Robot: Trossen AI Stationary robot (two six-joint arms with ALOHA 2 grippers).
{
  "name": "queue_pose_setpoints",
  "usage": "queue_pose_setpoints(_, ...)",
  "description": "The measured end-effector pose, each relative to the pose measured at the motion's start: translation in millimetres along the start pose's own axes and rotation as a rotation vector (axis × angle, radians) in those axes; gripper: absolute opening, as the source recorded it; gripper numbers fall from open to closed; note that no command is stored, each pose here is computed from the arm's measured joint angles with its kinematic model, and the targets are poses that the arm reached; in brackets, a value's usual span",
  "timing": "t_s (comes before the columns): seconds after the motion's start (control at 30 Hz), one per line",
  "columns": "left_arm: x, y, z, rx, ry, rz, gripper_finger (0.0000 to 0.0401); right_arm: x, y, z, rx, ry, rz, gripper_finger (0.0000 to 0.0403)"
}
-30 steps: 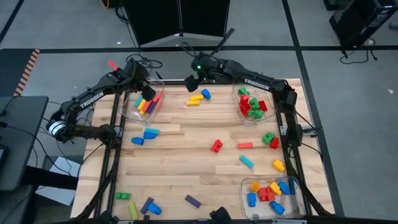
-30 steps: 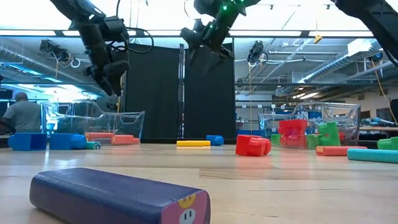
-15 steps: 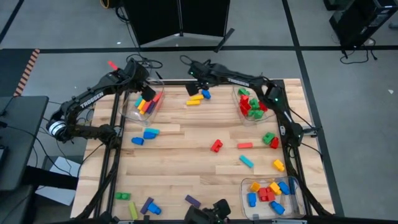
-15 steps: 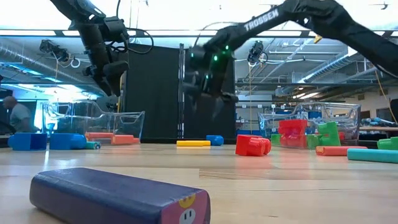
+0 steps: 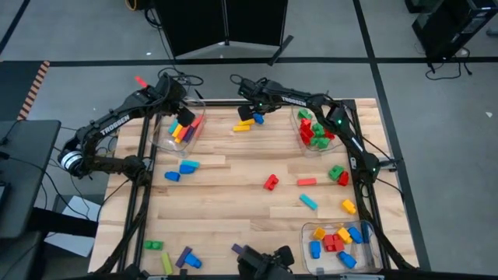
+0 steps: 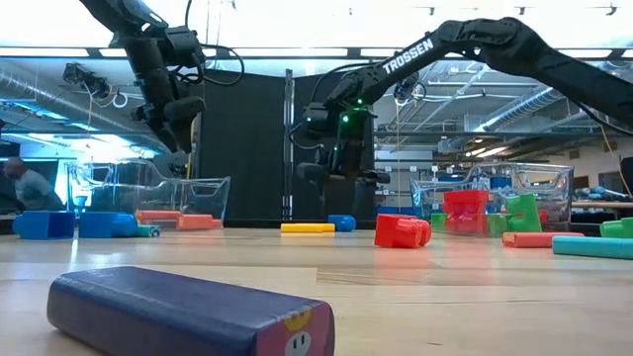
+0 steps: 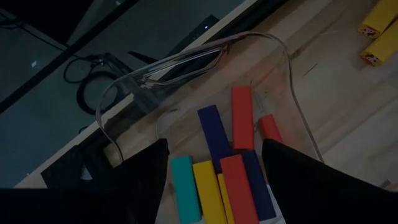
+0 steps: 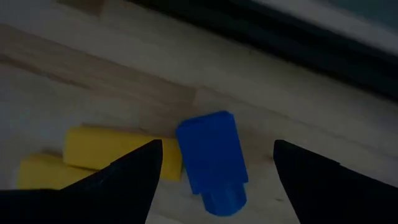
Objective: Sort blocks by size
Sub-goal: Put the blue 1 stud game piece into the bottom transparent bin
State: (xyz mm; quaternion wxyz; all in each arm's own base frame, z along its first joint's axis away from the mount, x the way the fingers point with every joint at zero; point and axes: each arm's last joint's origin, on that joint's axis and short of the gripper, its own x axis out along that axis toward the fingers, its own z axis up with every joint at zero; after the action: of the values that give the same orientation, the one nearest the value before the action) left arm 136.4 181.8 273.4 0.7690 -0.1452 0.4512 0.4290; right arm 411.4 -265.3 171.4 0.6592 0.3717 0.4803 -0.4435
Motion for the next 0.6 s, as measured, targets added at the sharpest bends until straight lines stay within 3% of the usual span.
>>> queue_pose_setpoints(0.13,0.0,0.0,0.0,0.000,0.000,0.000,0.0266,15.4,-5.4,0.2,0.025,0.105,0.059,0.0310)
queue_pose_setpoints(0.4,0.0,0.0,0.0,0.000,0.000,0.000,0.0266,17.5,-11.8,5.0,0.083,0.142,0.099,0.0278)
queue_pose_setpoints(0.6,0.0,0.0,-0.1,0.000,0.001,0.000,0.0266,17.8,-14.8,6.7,0.091,0.154,0.107,0.0208)
